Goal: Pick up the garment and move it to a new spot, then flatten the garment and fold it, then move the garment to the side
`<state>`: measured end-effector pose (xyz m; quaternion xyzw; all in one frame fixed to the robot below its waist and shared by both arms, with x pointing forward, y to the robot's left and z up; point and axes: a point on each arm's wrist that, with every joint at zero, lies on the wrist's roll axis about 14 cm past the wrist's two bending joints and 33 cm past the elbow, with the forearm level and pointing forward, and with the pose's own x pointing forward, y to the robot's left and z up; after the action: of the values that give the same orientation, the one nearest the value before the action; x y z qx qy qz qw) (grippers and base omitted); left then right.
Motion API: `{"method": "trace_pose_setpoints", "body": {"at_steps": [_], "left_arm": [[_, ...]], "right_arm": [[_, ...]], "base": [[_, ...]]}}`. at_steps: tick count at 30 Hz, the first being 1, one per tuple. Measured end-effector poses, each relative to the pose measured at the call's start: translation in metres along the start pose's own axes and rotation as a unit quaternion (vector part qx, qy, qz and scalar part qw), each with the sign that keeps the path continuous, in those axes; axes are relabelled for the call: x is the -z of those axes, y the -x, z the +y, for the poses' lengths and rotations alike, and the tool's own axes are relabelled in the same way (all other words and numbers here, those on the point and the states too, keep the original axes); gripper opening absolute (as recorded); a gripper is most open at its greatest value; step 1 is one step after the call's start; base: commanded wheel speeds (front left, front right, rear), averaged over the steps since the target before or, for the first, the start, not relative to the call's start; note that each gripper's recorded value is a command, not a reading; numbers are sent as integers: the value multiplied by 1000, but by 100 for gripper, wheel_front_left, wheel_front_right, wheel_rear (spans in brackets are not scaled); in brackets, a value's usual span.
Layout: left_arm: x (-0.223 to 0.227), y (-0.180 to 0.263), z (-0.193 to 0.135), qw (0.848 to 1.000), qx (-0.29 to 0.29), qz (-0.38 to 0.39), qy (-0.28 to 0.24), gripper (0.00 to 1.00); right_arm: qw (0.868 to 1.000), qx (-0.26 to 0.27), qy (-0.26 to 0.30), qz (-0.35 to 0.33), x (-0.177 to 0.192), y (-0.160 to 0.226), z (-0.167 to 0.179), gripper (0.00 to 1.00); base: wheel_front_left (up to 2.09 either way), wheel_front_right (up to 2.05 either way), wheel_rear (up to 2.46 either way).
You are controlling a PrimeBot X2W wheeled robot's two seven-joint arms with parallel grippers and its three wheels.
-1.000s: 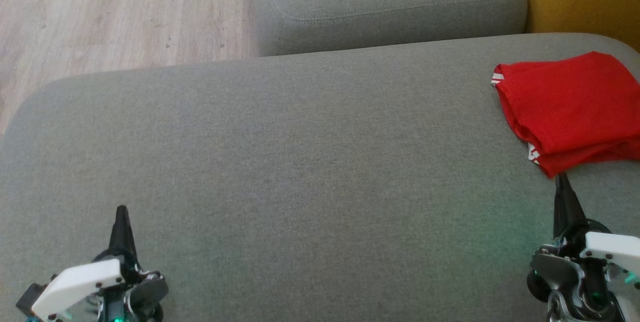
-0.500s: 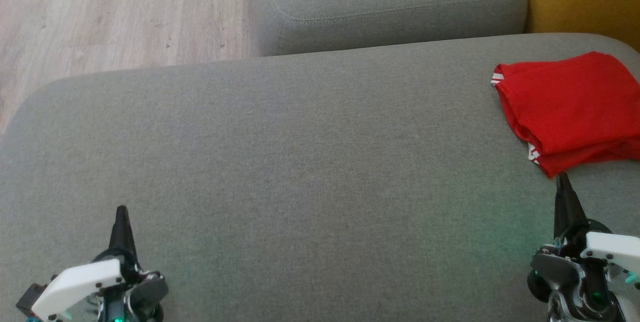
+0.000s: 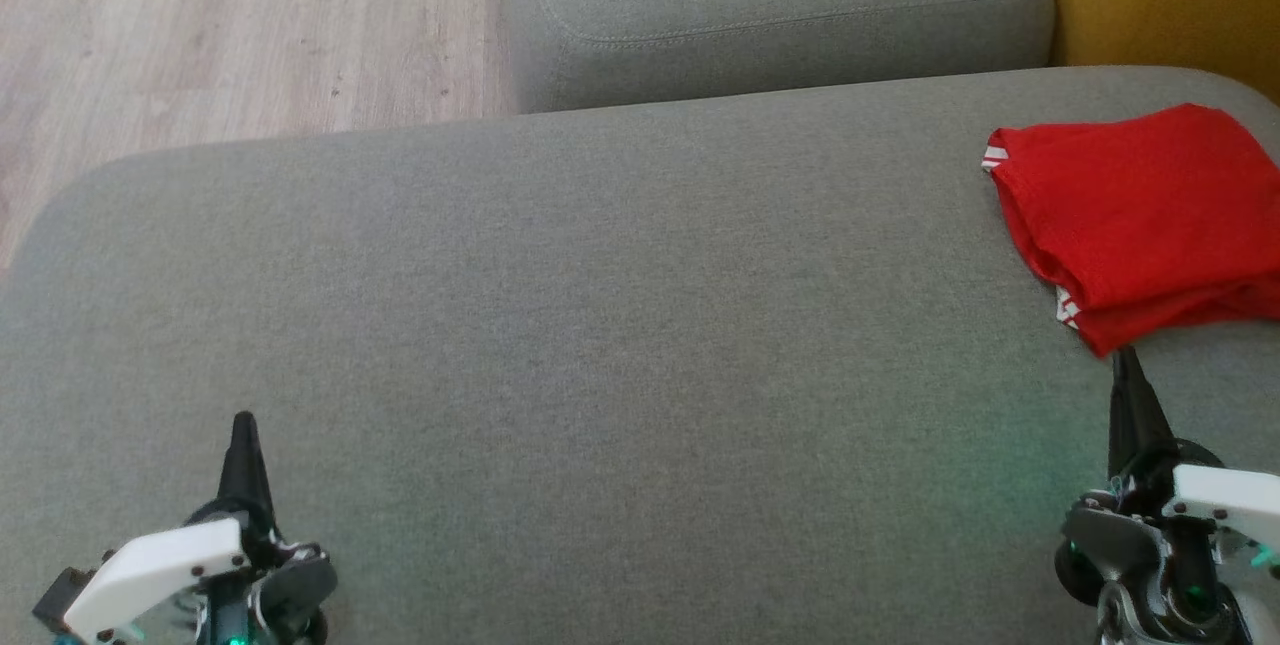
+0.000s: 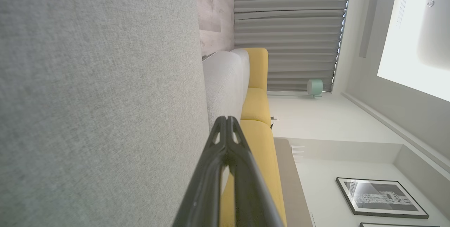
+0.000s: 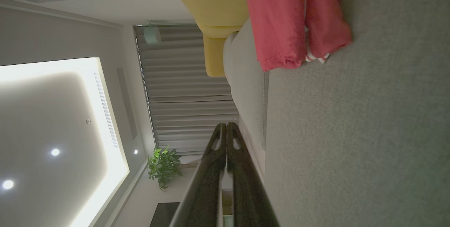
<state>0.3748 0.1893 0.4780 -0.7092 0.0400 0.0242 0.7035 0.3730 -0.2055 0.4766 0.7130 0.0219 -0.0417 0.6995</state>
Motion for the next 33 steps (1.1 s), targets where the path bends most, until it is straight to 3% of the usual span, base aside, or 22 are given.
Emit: {"method": "trace_pose_setpoints", "body": {"at_steps": [33], "left_arm": [[1,0,0,1000,0,3,1,0]], "right_arm": [[1000,0,0,-2,-1,0,0,0]], "base": [[0,0,0]]}}
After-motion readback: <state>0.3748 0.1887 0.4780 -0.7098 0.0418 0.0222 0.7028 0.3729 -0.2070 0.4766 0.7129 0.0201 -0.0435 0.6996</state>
